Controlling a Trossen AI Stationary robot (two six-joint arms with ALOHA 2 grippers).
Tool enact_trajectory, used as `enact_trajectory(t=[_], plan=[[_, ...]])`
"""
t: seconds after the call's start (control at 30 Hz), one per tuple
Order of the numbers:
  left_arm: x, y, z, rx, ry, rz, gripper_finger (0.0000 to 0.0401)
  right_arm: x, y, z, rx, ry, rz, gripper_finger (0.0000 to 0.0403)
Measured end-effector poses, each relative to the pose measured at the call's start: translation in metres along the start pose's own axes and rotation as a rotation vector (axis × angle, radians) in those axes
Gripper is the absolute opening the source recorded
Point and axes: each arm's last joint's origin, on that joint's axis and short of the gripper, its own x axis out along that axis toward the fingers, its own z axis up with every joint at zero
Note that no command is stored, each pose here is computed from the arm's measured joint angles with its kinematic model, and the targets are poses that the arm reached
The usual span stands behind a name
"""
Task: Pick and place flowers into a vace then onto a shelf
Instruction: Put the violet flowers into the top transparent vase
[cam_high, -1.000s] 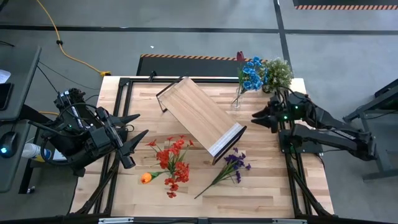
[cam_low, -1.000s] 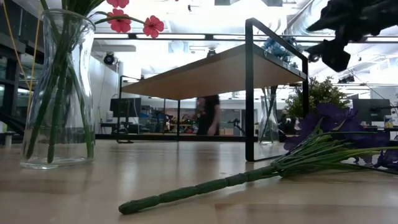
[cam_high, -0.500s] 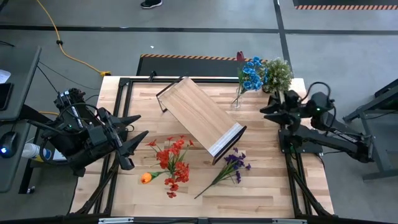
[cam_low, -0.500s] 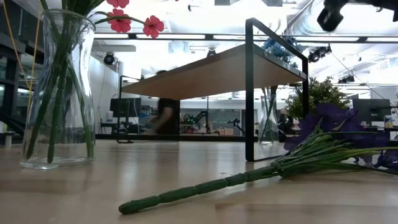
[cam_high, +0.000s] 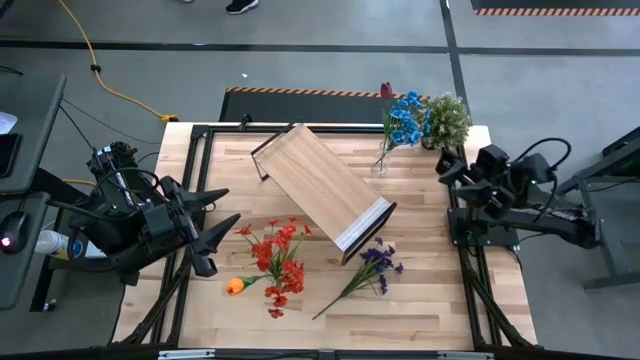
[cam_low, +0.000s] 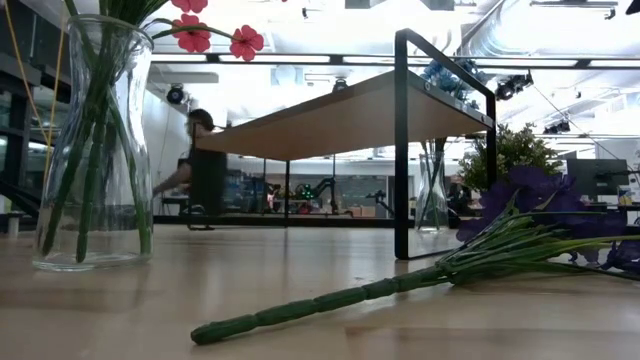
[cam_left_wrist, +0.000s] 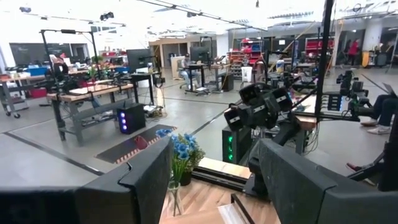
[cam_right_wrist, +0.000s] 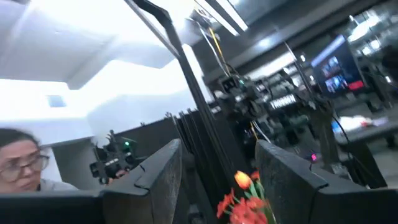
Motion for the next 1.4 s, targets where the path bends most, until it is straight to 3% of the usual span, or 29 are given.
enact_trajectory(t=[0.43, 0.57, 0.8, 1.13, 1.4], plan=[[0.000, 0.000, 0.000, -0.003, -0.003, -0.003, 0.0271, 0.010, 0.017, 0.016, -0.134, -0.112, 0.095, 0.0195], [0.000, 0.000, 0.000, -0.015, -0.003, -0.003, 0.0271, 0.026, 0.024, 0.032, -0.174, -0.086, 0.120, 0.0195], [-0.001, -0.001, 0.000, -0.168, -0.001, -0.007, 0.0271, 0.060, 0.032, 0.057, -0.168, 0.064, 0.114, 0.0195], [-0.040, -0.012, 0.000, -0.223, 0.002, -0.209, 0.0271, 0.094, 0.050, 0.081, -0.206, 0.124, 0.197, 0.0195], [-0.060, -0.025, -0.007, -0.219, 0.013, -0.288, 0.0271, 0.128, 0.050, 0.064, -0.192, 0.204, 0.277, 0.0194]])
